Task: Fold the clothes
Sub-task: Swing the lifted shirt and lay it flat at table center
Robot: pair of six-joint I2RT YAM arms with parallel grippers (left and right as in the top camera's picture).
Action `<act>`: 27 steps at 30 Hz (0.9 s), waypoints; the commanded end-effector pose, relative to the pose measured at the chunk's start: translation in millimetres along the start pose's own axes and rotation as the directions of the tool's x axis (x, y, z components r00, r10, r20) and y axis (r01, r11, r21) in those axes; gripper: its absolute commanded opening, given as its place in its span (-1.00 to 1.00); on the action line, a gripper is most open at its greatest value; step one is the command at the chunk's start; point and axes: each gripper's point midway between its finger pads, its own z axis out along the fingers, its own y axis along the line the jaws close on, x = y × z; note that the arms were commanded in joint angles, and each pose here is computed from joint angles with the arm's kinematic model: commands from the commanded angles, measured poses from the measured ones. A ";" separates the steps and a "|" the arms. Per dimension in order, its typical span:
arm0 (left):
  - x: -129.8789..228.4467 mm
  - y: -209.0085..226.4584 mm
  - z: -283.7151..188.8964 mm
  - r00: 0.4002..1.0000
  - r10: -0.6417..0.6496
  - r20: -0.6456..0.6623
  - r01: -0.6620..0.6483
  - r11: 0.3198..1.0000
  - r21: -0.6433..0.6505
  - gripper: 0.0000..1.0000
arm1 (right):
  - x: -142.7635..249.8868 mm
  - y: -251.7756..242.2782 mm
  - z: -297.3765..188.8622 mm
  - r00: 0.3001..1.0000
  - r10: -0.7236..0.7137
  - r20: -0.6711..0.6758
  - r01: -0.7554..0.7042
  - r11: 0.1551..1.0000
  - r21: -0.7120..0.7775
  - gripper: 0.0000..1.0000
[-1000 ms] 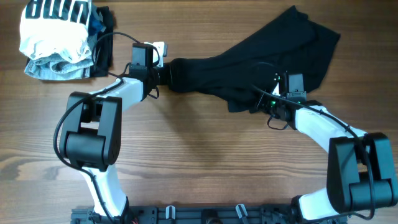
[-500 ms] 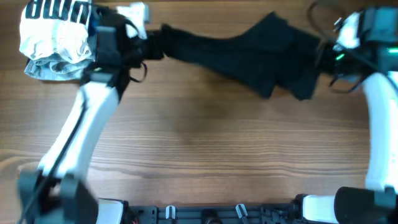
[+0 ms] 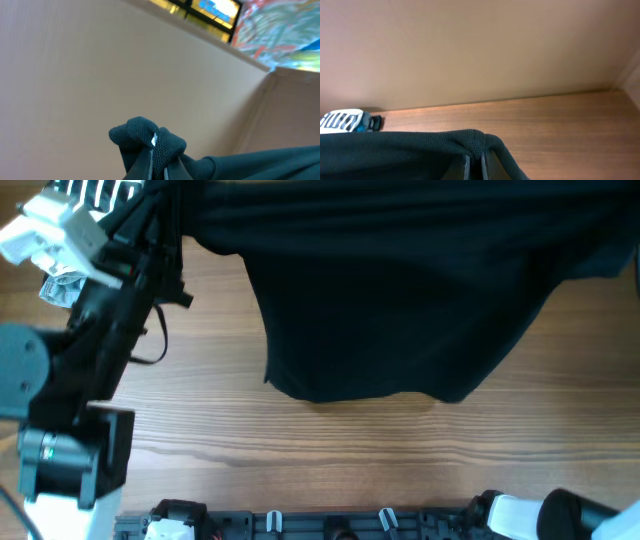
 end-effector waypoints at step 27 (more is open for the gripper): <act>380.1 157.8 -97.0 0.090 -0.729 -0.679 -0.264 0.640 -0.722 -0.92 | 311.8 -54.6 181.5 0.427 0.143 -0.893 -0.142 0.986 0.090 -0.91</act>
